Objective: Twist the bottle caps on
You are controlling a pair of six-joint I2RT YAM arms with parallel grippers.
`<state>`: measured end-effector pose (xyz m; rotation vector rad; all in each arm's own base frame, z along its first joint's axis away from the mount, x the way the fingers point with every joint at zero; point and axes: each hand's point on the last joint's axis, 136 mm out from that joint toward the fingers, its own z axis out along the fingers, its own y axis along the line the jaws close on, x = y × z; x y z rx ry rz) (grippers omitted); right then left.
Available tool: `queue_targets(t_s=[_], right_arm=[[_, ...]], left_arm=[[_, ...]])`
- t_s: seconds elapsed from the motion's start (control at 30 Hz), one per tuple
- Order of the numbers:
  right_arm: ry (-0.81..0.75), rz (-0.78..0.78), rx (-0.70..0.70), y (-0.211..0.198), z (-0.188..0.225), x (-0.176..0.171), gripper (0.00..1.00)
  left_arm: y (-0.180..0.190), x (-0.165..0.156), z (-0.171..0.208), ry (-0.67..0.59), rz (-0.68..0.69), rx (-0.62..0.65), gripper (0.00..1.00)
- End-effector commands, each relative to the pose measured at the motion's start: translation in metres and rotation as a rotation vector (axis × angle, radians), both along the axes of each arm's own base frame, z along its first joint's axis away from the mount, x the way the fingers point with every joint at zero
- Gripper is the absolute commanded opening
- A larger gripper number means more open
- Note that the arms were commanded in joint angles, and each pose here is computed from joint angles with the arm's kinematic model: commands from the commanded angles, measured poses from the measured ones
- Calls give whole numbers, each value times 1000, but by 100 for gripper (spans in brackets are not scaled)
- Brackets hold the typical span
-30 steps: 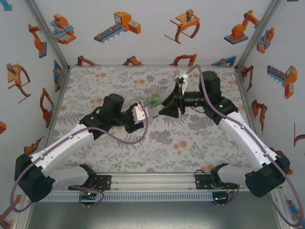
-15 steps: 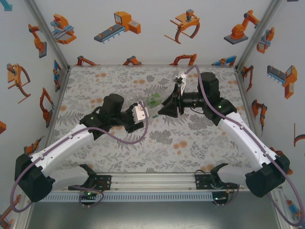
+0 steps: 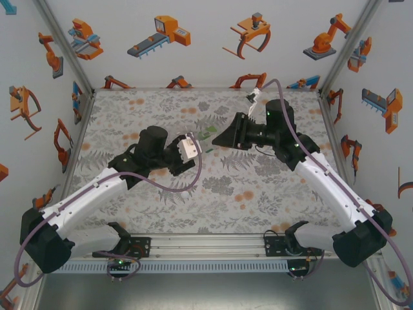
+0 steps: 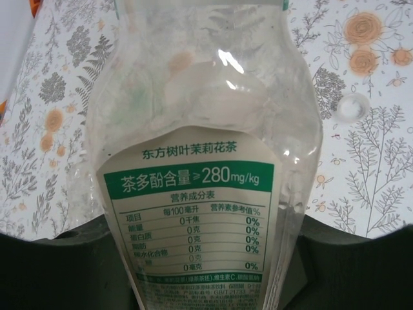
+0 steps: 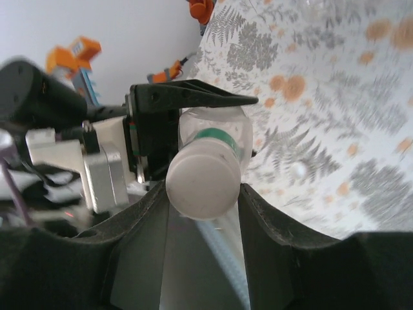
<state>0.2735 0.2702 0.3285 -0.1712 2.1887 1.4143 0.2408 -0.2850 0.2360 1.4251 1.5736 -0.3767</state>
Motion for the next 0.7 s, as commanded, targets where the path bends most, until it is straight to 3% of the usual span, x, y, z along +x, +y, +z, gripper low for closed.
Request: queue_targets(t_s=[0.0,0.23,0.43,0.67], right_arm=[[395,-245,42,-17,-30,6,0],[596,-386,90,-26,-47,7,0],[518,-353,96,-24,-28,11,0],[328,-235,43,-19,-1,9,50]], left_arm=[[-9,6,24,-64,-8,-74,0],[-13,1,18,-49,-54,-57,0],[-13,-5,17,-39,-77,-48,0],[-11,-10,18,-29,-86,-50,0]])
